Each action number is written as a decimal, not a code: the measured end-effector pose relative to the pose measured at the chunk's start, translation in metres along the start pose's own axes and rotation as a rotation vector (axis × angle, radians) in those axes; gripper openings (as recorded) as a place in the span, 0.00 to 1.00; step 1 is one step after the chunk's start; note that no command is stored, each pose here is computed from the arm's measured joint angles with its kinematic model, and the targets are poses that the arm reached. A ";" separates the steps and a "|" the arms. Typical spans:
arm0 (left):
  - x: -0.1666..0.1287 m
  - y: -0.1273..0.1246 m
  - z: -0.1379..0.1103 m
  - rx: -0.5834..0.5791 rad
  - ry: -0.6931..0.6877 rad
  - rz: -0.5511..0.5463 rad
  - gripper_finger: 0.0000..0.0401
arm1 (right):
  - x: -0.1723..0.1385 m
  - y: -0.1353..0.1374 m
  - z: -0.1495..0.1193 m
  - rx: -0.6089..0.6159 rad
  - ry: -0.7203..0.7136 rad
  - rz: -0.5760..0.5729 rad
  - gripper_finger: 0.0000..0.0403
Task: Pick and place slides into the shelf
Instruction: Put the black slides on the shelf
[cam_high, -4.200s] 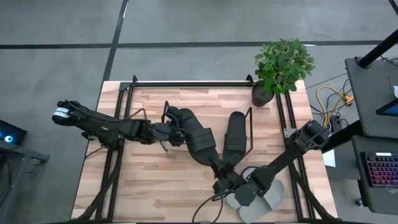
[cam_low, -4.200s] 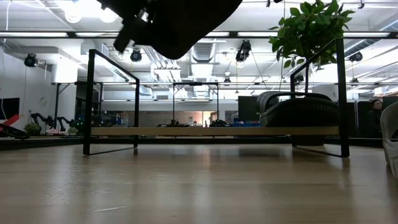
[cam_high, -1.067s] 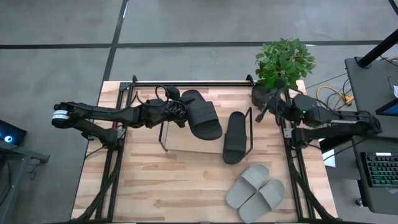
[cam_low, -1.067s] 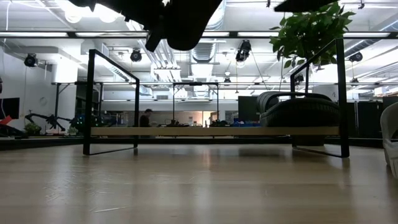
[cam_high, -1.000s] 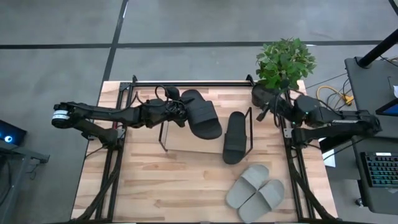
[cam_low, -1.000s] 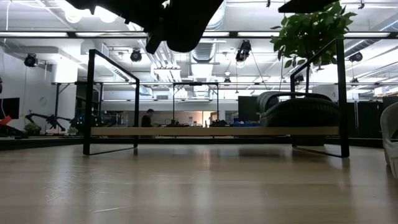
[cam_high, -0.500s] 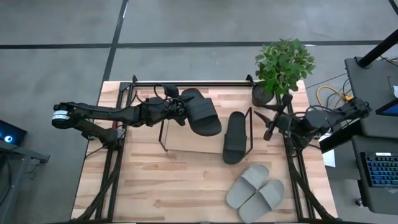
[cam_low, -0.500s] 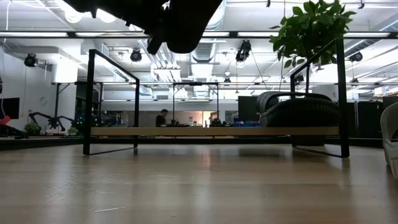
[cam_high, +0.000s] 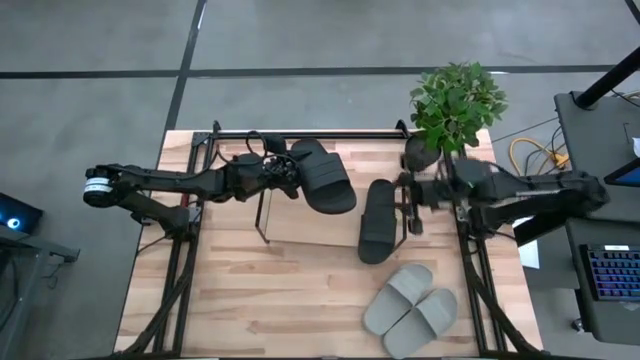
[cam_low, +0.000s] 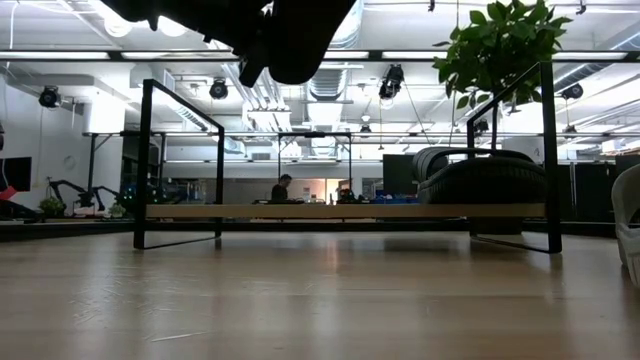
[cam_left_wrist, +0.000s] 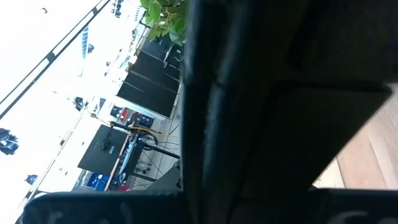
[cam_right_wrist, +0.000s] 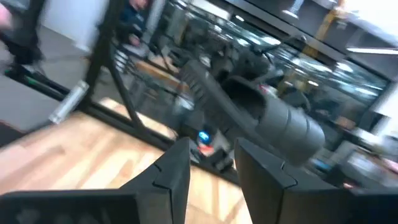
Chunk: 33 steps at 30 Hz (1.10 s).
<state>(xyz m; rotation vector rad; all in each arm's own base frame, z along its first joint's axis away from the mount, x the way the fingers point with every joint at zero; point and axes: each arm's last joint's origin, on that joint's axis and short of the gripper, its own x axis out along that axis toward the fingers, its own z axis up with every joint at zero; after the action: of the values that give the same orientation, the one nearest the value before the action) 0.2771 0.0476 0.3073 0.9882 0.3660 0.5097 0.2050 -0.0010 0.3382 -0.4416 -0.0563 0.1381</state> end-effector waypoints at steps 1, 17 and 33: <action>0.000 0.000 -0.001 0.001 0.003 0.002 0.11 | 0.005 -0.012 -0.001 0.002 -0.008 0.018 0.28; 0.006 0.007 -0.013 -0.010 0.051 0.026 0.11 | 0.014 -0.125 0.066 -0.399 0.314 -0.359 0.25; 0.014 0.016 -0.028 -0.044 0.036 0.016 0.11 | -0.006 -0.021 0.109 -0.314 0.478 -0.130 0.26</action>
<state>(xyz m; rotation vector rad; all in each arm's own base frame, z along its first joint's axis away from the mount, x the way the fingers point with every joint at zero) 0.2699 0.0822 0.3062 0.9412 0.3778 0.5480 0.1919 0.0258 0.4457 -0.7721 0.3671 -0.1083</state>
